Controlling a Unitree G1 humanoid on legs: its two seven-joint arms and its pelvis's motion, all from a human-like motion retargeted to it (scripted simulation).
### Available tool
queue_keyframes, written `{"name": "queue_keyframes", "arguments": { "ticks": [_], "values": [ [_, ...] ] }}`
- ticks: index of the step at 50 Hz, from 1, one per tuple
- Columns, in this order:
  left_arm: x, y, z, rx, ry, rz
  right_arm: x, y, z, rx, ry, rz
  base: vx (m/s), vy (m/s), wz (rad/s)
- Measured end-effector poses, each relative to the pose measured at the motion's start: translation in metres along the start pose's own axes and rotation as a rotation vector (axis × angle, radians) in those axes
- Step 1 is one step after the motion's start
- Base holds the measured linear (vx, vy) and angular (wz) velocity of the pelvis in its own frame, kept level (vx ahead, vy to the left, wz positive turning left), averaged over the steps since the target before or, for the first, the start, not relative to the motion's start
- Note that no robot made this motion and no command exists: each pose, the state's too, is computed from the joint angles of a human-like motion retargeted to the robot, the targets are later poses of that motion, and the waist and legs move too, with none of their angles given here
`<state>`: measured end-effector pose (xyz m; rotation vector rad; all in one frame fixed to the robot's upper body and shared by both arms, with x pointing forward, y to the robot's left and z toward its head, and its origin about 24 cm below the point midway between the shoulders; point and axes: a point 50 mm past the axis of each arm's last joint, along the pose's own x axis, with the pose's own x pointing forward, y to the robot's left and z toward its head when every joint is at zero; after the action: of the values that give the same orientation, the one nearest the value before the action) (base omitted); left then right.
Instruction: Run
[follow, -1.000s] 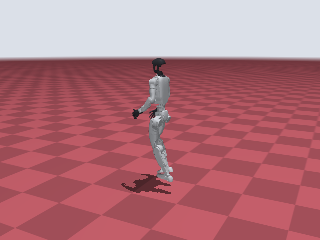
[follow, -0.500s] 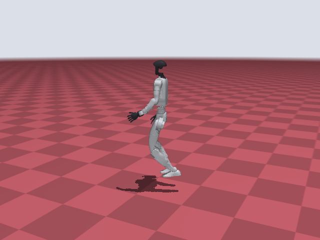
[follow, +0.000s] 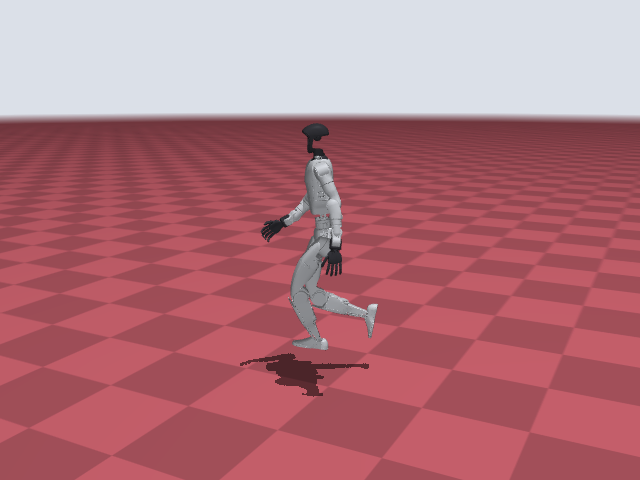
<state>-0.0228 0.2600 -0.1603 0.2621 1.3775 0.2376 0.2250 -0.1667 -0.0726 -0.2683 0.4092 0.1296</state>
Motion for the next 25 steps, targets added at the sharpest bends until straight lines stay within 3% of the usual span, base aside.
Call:
{"name": "queue_keyframes", "arguments": {
  "ticks": [6,12,18,25],
  "values": [
    [-0.009,-0.027,0.162,-0.041,-0.55,-0.02,-0.022,-0.002,-0.048,-0.035,0.191,-0.024,0.86,0.05,0.86],
    [-0.131,-0.063,0.314,-0.079,-1.34,-0.234,-0.081,-0.019,-0.119,-0.041,0.497,-0.052,0.96,-0.14,0.92],
    [-0.238,-0.077,0.344,-0.078,-1.82,-0.496,-0.139,-0.029,-0.158,-0.012,0.692,-0.06,0.97,-0.22,0.41],
    [-0.221,-0.082,0.316,-0.12,-1.698,-0.586,-0.126,-0.025,-0.147,-0.013,0.627,-0.106,0.97,-0.19,0.44]
  ]
}}
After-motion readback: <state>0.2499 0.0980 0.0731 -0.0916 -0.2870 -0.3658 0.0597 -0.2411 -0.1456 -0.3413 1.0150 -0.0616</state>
